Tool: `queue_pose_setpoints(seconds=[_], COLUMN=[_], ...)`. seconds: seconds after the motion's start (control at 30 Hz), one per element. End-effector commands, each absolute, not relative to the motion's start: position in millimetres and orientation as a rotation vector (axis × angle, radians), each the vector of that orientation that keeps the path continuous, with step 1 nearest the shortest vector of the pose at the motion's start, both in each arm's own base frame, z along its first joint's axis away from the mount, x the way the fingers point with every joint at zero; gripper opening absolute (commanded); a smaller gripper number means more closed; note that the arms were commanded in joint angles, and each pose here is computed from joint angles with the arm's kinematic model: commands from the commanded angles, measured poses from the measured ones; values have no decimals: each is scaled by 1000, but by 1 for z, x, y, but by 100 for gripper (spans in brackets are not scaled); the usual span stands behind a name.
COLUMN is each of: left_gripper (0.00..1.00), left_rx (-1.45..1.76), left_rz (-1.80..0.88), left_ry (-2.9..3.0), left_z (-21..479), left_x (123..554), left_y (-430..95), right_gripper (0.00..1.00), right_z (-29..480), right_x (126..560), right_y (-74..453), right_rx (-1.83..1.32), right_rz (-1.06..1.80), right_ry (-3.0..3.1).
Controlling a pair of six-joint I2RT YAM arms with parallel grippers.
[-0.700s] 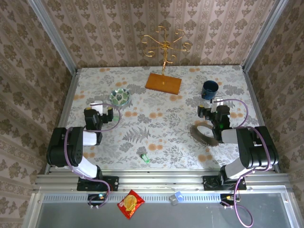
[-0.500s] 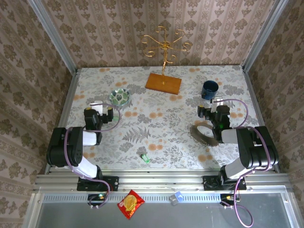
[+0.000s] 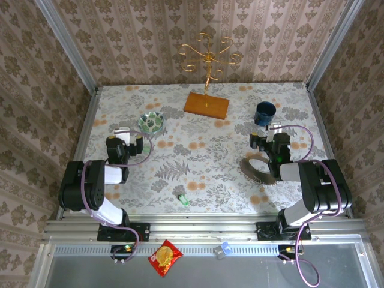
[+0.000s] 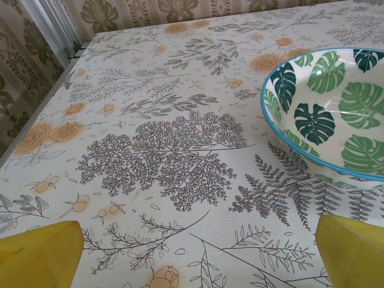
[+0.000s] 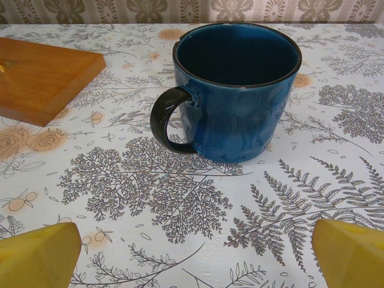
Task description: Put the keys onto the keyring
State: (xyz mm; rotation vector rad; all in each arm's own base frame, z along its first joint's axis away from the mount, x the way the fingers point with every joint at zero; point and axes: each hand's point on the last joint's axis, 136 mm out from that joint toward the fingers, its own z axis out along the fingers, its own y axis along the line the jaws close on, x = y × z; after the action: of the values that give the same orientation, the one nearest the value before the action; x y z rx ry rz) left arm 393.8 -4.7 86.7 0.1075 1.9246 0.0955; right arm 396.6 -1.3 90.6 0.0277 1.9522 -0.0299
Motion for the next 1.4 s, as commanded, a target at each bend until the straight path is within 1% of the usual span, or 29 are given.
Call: queue_pose_setpoints(seconds=[0.0, 0.6, 0.7, 0.9, 1.03, 1.17, 1.27, 1.37], left_gripper=[100, 100, 100, 100, 100, 100, 99, 98], left_rx=[107, 108, 110, 98, 50, 28, 7, 126], left_rz=[84, 80, 79, 81, 11, -133, -277, -360], left_ry=[1902, 1893, 1853, 1790, 1748, 1793, 1804, 1785], left_z=[96, 97, 110, 157, 184, 191, 195, 200], left_x=[401, 400, 393, 377, 370, 365, 361, 355], left_y=[-4, -4, -5, -5, -11, -27, -47, -88], right_gripper=[100, 100, 100, 100, 100, 92, 90, 86], right_z=[97, 98, 112, 158, 169, 158, 143, 130], right_x=[401, 400, 398, 386, 368, 346, 326, 311], right_y=[-3, -6, -10, -2, 6, 14, 18, 30], right_rx=[51, 66, 91, 98, 231, 401, 475, 464], right_rz=[-24, -35, -53, 15, 152, 258, 293, 352], right_ry=[1930, 1926, 1932, 1973, 2020, 2153, 2286, 2382])
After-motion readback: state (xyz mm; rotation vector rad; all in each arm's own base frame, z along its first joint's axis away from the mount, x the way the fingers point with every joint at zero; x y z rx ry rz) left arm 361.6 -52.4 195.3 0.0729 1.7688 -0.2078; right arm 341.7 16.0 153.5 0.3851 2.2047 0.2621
